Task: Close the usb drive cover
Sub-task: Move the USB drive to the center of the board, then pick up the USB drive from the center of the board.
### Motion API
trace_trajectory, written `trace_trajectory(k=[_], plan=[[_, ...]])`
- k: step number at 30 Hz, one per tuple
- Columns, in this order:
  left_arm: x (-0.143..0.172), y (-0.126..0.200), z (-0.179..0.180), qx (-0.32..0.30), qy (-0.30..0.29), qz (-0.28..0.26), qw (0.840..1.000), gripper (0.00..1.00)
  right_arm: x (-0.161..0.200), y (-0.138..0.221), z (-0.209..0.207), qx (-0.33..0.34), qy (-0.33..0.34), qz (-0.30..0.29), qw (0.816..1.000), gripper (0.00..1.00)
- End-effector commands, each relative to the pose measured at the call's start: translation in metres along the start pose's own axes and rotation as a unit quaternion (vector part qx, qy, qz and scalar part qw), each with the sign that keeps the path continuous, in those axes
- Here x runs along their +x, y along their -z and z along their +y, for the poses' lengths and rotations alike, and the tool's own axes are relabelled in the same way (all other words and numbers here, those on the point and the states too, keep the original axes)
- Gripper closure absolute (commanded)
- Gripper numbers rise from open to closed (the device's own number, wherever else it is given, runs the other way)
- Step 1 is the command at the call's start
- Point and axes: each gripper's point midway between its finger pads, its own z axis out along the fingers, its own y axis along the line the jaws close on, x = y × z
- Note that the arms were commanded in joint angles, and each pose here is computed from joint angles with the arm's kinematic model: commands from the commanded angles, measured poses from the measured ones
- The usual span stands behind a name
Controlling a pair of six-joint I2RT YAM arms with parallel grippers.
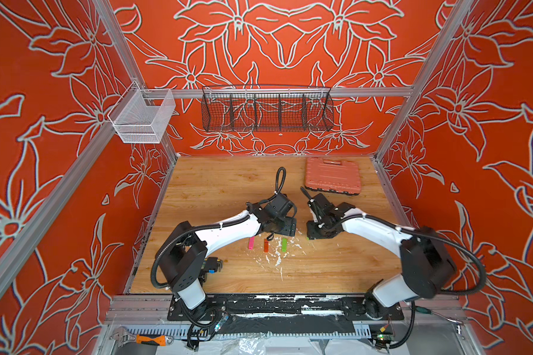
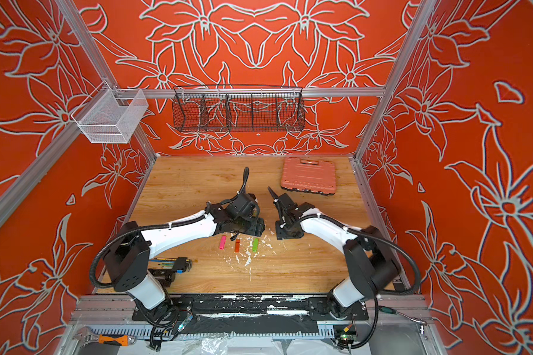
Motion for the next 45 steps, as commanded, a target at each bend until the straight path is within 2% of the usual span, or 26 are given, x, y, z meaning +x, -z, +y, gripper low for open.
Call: trace_trajectory(k=[1, 3, 6, 9, 15, 26, 37, 45], plan=[[-0.001, -0.013, -0.024, 0.028, -0.024, 0.018, 0.999, 0.19, -0.024, 0.057, -0.039, 0.036, -0.048, -0.088, 0.994, 0.42], [-0.003, -0.025, -0.037, 0.025, -0.030, 0.024, 0.999, 0.20, -0.028, 0.079, -0.060, 0.042, -0.071, -0.121, 0.989, 0.39], [-0.004, -0.043, -0.048, 0.007, -0.034, 0.047, 0.998, 0.26, -0.024, 0.094, -0.079, 0.056, -0.086, -0.140, 0.985, 0.38], [-0.005, -0.053, -0.057, -0.012, -0.056, 0.055, 0.997, 0.33, -0.018, 0.093, -0.081, 0.045, -0.089, -0.144, 0.985, 0.37], [0.008, -0.072, -0.059, -0.073, -0.116, 0.095, 0.986, 0.38, -0.010, 0.082, -0.079, 0.024, -0.092, -0.137, 0.986, 0.37], [0.021, -0.098, -0.056, -0.079, -0.111, 0.123, 0.983, 0.44, -0.015, 0.082, -0.075, 0.005, -0.095, -0.153, 0.984, 0.36], [0.022, -0.113, -0.052, -0.096, -0.106, 0.128, 0.981, 0.51, -0.009, 0.099, -0.087, 0.027, -0.094, -0.169, 0.981, 0.36], [0.030, -0.115, -0.045, -0.106, -0.107, 0.145, 0.978, 0.73, -0.003, 0.113, -0.095, 0.044, -0.092, -0.176, 0.979, 0.36]])
